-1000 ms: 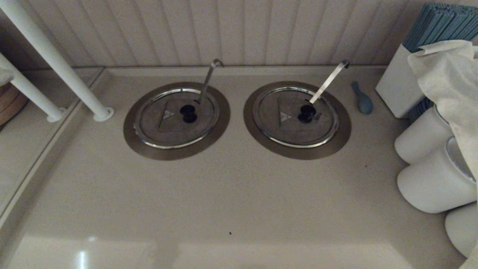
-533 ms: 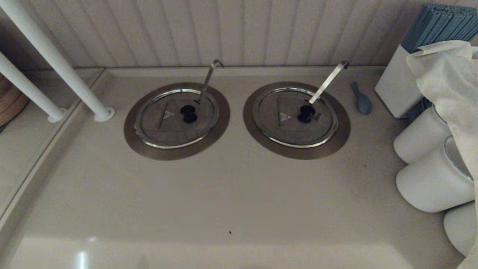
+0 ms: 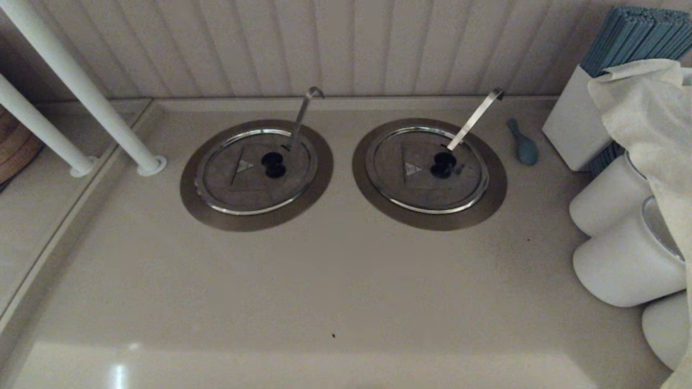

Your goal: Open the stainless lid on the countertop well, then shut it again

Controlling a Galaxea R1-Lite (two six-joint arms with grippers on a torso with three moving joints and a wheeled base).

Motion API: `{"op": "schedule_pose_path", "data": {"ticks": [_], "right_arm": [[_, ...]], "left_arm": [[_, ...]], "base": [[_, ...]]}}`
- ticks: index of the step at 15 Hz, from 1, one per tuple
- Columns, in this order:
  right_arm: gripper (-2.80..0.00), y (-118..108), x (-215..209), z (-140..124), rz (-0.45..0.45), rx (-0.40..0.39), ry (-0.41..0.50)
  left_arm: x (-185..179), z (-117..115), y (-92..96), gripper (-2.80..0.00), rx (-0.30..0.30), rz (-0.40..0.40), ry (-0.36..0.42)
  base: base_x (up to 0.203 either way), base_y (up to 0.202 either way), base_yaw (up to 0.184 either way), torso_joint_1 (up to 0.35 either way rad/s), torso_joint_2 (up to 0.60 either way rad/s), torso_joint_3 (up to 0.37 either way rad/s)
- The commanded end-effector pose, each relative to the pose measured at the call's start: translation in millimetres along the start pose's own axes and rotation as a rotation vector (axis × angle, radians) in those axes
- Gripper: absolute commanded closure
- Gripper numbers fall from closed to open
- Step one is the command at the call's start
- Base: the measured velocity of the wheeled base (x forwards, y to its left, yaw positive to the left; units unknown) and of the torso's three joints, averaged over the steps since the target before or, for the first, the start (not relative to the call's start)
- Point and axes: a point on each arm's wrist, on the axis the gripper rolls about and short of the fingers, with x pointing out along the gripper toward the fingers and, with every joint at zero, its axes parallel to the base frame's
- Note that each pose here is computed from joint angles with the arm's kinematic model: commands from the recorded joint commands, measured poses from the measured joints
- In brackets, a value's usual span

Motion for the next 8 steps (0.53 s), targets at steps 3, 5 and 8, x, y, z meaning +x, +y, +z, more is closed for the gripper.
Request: {"op": "schedule_pose_path", "data": {"ticks": [3, 5, 8], "right_arm": [[-2.80, 0, 0, 0, 0.000, -0.001, 0.001], [-2.80, 0, 0, 0, 0.000, -0.001, 0.001], [-2.80, 0, 0, 0, 0.001, -0.001, 0.000]], "left_arm": [[20, -60, 1.1, 0.00, 0.054, 0.197, 0.066], [22, -61, 1.9, 0.00, 0.021, 0.229, 0.031], [24, -68, -1.7, 0.00, -0.001, 0.085, 0.060]], "base": [[0.000, 0.000, 0.000, 0.000, 0.00, 0.000], [0.000, 0.000, 0.000, 0.000, 0.00, 0.000], [0.000, 0.000, 0.000, 0.000, 0.00, 0.000]]}}
